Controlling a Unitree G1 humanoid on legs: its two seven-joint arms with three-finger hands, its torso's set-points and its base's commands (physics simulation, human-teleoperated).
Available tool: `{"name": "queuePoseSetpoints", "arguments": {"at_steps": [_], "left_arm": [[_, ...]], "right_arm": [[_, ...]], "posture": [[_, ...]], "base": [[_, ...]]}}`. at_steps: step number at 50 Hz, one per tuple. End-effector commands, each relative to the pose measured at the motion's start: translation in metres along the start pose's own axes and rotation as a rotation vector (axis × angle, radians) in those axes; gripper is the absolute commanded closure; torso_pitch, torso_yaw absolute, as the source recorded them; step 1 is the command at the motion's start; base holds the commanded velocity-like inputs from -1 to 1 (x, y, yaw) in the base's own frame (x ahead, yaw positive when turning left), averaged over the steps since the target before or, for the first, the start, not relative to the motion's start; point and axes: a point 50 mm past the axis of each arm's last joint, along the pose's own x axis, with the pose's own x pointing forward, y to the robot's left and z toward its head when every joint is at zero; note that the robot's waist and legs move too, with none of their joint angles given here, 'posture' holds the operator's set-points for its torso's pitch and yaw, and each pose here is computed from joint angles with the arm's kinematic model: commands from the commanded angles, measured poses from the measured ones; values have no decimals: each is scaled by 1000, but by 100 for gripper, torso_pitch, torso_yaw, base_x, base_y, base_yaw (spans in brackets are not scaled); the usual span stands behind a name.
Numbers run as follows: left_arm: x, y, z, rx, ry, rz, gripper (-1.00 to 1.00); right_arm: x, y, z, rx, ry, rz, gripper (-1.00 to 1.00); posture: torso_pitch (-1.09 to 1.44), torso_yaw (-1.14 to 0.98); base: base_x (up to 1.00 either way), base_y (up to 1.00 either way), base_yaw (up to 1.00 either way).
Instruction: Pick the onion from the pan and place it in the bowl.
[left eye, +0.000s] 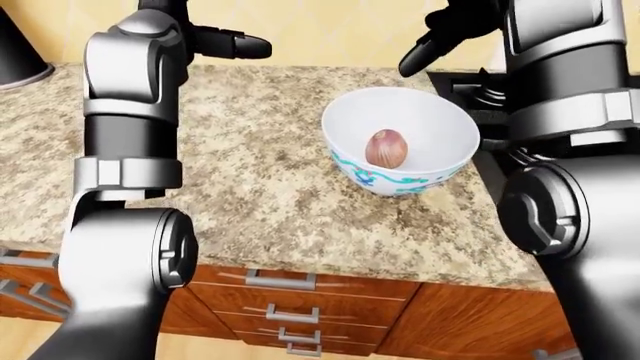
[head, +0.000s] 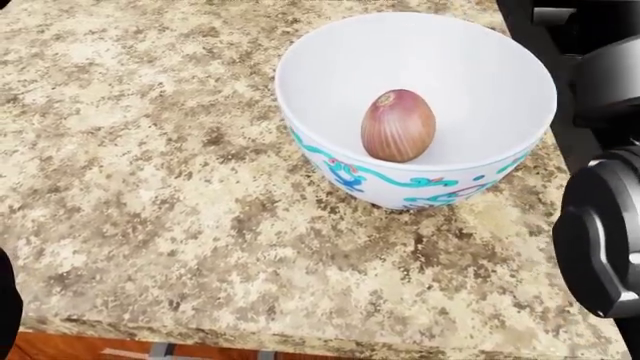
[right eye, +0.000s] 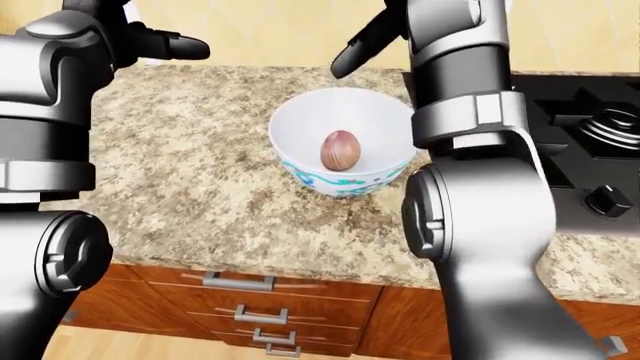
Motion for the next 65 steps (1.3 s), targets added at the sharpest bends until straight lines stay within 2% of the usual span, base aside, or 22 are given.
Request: {"name": "queuePoseSetpoints", "arguments": {"at_steps": [1,9,21,35,50,65], "left_arm": [[-8,6,26,-9,-107,20,-100],[-7,3,24,-8,-104,15,-100],[-7,3,23,-16,-101,11,-100],[-5,0,19,-19,-95,5,-100],[-6,-3,21,-16,-97,2,-100],[-9,-7,30,-17,-108,-3,-100]], "right_arm": [[-12,-12,18,12,-97,-80,-100],[-10,-20,11,110,-135,-143,-100],[-3,-26,-3,314,-215,-204,-100],[1,-26,-18,417,-266,-217,-100],[2,-27,-30,438,-266,-224,-100],[-9,-36,-20,422,-274,-229,-100]], "posture": [[0,0],[0,0],[0,0],[0,0],[0,0],[0,0]], "base": [[0,0,0],[0,0,0],[0,0,0],[0,0,0],[0,0,0],[0,0,0]]}}
